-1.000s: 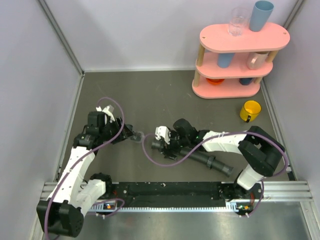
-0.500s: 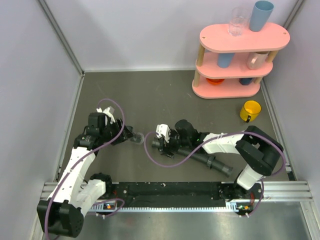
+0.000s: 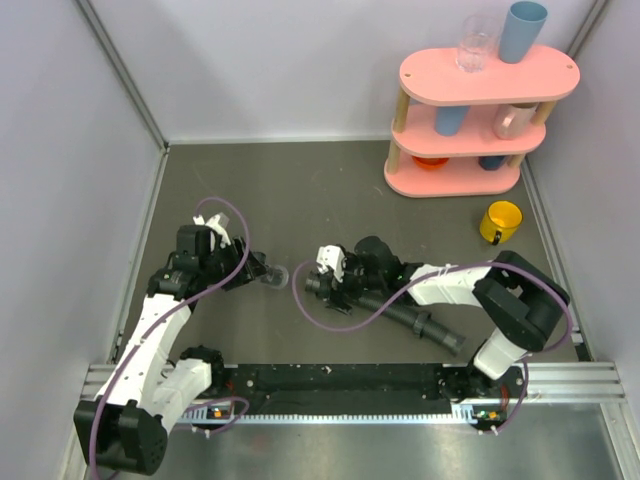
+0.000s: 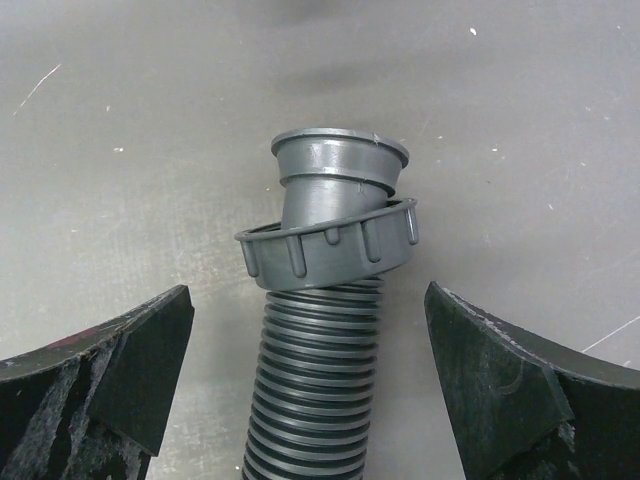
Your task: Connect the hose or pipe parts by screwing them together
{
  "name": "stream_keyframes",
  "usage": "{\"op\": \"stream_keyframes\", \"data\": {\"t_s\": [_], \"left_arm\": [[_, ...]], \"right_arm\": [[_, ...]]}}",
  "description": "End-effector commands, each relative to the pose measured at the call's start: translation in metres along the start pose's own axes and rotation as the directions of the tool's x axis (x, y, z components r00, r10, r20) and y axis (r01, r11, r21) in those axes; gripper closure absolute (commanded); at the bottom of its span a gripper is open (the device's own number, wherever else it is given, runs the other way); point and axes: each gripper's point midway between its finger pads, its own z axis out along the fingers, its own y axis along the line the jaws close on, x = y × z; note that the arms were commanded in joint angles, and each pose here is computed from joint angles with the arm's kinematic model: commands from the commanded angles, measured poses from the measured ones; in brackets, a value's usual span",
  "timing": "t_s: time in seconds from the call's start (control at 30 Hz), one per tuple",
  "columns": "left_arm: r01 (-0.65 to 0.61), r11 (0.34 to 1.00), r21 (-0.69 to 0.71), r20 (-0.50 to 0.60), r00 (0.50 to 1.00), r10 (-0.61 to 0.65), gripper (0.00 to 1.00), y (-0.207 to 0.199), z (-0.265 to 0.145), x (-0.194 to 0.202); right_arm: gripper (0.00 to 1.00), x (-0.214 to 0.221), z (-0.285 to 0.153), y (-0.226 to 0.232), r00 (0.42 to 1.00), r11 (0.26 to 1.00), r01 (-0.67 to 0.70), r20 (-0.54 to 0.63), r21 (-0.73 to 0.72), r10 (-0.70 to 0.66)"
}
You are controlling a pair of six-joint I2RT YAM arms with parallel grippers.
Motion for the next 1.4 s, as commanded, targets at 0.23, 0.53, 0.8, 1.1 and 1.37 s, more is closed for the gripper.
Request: {"op": "stream_keyframes", "data": {"t_s": [0.23,0.53,0.8,1.1,1.37], "left_arm": [[-0.023,0.999,0.037,0.036,0.999,0.021,1.00,-0.007,-0.001,-0.010],[-0.023,0.999,0.040,0.035,0.999,0.022,1.00,-0.007,0.000,-0.009],[-0.012,0.999,0.050,0.019,1.000,0.011,1.00,-0.008,0.004,-0.007],[-0.019,0.999,0.041,0.014,1.000,0.018,1.00,-0.006,0.007,-0.009],[-0.008,0.999,0.046,-0.002,1.000,0.008,1.00,-0.005,0.011,-0.006]], "right_arm": [[0.05,-0.026,-0.004,-0.001,0.994,0.996,0.066,0.091,-0.055,-0.061],[0.05,-0.026,0.004,-0.009,0.992,0.994,0.096,0.086,-0.049,-0.092],[0.06,-0.028,0.013,-0.014,0.993,0.993,0.101,0.067,-0.067,-0.096],[0.15,-0.025,0.019,-0.015,0.994,0.991,0.104,0.048,-0.080,-0.101],[0.41,-0.026,0.022,-0.014,0.994,0.990,0.101,0.049,-0.097,-0.097]]}}
